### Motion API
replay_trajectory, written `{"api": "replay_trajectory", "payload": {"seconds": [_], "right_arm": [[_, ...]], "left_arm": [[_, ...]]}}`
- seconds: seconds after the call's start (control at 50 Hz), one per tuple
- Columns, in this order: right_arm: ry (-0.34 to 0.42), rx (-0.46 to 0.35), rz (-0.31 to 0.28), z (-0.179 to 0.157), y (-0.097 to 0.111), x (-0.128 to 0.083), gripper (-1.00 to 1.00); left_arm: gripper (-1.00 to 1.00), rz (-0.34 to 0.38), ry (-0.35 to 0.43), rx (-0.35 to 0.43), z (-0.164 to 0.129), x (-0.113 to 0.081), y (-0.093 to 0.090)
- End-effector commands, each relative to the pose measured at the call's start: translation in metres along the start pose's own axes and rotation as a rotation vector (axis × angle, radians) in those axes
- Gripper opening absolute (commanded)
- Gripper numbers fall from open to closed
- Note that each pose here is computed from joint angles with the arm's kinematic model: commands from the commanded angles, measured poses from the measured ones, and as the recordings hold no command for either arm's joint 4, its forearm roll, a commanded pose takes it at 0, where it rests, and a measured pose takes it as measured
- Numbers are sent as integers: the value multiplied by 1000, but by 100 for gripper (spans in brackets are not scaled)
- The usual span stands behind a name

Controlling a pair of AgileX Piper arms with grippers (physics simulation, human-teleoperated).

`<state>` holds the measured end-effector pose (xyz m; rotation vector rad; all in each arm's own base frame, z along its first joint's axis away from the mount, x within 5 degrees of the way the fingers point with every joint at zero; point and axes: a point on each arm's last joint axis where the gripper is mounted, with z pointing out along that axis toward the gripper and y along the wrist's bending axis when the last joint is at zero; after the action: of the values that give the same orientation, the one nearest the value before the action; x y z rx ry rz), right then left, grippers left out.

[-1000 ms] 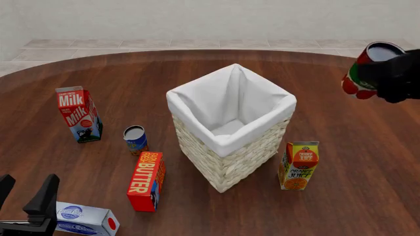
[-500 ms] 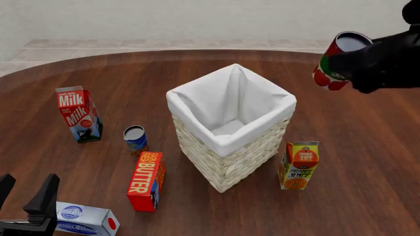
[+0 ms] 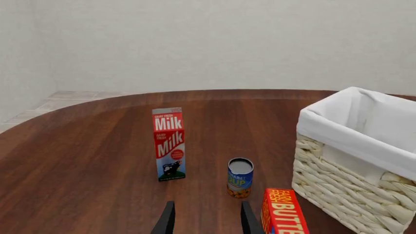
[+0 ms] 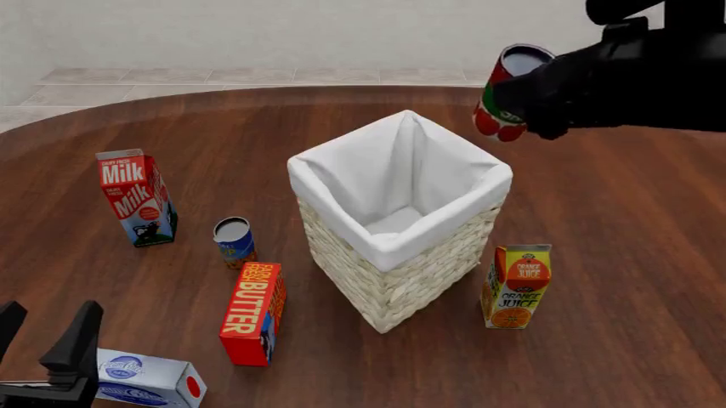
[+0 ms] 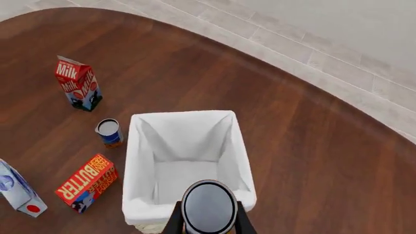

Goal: Pick up the tomato sauce, and put it in the basket.

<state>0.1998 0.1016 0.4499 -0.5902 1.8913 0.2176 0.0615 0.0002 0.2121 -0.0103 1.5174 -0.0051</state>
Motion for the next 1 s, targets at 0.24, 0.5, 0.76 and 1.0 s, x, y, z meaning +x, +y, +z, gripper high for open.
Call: {"api": "replay_trajectory", "payload": {"seconds": [0.24,0.5,0.76,1.0], "right_arm": [[11,-57,-12,42,15,-11,-100],[36,-80,-39,66,22,-12,-100],[61,-102,-64,86,30,-12,-100],[89,-109,-85,101,33,-8,-100]], "left_arm": [[100,0,0,0,-1,0,0],[100,0,0,0,0,0,0],[100,0,0,0,-1,0,0],[100,0,0,0,0,0,0]]}}
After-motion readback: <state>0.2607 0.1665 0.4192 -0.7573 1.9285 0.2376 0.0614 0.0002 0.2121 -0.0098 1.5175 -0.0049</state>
